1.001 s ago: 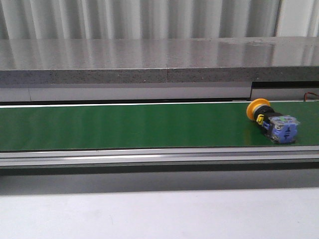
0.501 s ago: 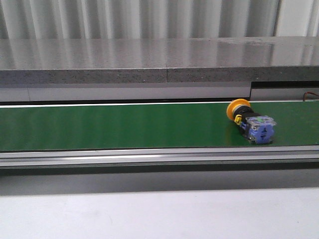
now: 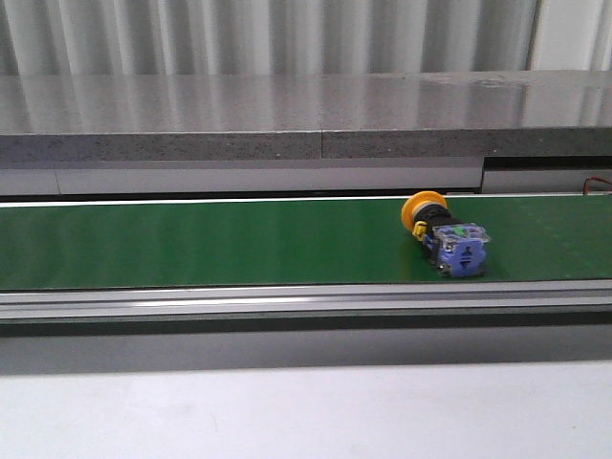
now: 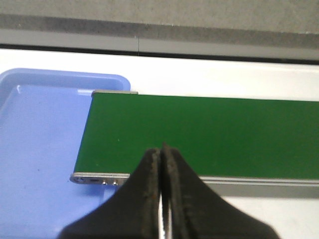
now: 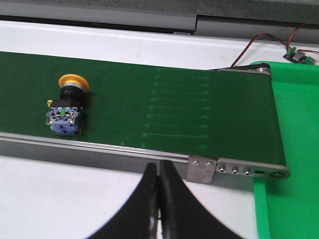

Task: Move button from right to left
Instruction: 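Let the conveyor carry the button toward the left arm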

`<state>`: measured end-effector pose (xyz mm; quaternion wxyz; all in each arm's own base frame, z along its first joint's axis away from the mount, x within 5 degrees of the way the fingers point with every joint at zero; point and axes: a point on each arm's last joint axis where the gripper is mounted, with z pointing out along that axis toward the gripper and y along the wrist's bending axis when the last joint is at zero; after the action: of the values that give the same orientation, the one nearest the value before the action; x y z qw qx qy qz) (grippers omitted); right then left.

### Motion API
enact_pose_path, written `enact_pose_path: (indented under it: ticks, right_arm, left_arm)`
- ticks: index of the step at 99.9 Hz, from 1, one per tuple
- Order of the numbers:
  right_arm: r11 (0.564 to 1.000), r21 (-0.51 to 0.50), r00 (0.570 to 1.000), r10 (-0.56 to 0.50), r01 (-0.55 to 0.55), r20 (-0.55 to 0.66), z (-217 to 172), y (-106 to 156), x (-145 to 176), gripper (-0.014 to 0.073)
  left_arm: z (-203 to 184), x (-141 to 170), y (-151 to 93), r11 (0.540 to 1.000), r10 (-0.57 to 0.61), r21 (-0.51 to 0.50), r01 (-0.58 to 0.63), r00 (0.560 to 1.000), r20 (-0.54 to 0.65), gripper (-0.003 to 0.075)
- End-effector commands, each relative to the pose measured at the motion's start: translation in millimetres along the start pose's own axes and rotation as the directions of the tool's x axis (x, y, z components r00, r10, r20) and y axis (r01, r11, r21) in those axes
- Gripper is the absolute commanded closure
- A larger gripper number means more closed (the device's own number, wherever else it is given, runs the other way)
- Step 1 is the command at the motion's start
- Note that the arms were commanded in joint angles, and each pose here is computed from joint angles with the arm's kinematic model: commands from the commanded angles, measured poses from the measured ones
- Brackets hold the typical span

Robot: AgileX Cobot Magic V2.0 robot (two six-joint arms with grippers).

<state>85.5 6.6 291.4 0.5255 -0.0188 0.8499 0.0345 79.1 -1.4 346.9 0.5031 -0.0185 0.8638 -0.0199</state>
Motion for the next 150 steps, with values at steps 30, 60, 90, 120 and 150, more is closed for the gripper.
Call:
enact_pose_path:
  ticks: [30, 60, 90, 120, 150]
  right_arm:
    - [1.000, 0.018, 0.996, -0.007, 0.005, 0.094, -5, -1, -14, 0.0662]
    - [1.000, 0.018, 0.996, -0.007, 0.005, 0.094, -5, -1, -14, 0.0662]
    - [1.000, 0.018, 0.996, -0.007, 0.005, 0.094, -5, -1, -14, 0.0662]
    - [1.000, 0.018, 0.996, -0.007, 0.005, 0.094, -5, -1, -14, 0.0662]
    - [1.000, 0.018, 0.996, -0.007, 0.005, 0.094, -5, -1, -14, 0.0662]
  left_arm:
    - [31, -15, -2, 1.000, -0.012, -0.004, 0.012, 0.991, -0.136, 0.0736]
    - [37, -13, -2, 1.000, -0.017, -0.003, 0.016, 0.983, -0.185, 0.0261]
    - [37, -13, -5, 0.999, -0.031, 0.016, 0.035, 0.981, -0.190, 0.0069]
    - [61, -22, -16, 0.980, -0.143, 0.108, 0.169, 0.966, -0.214, 0.0069]
    - [103, -47, -56, 0.960, -0.074, 0.245, 0.137, 0.966, -0.249, 0.0069]
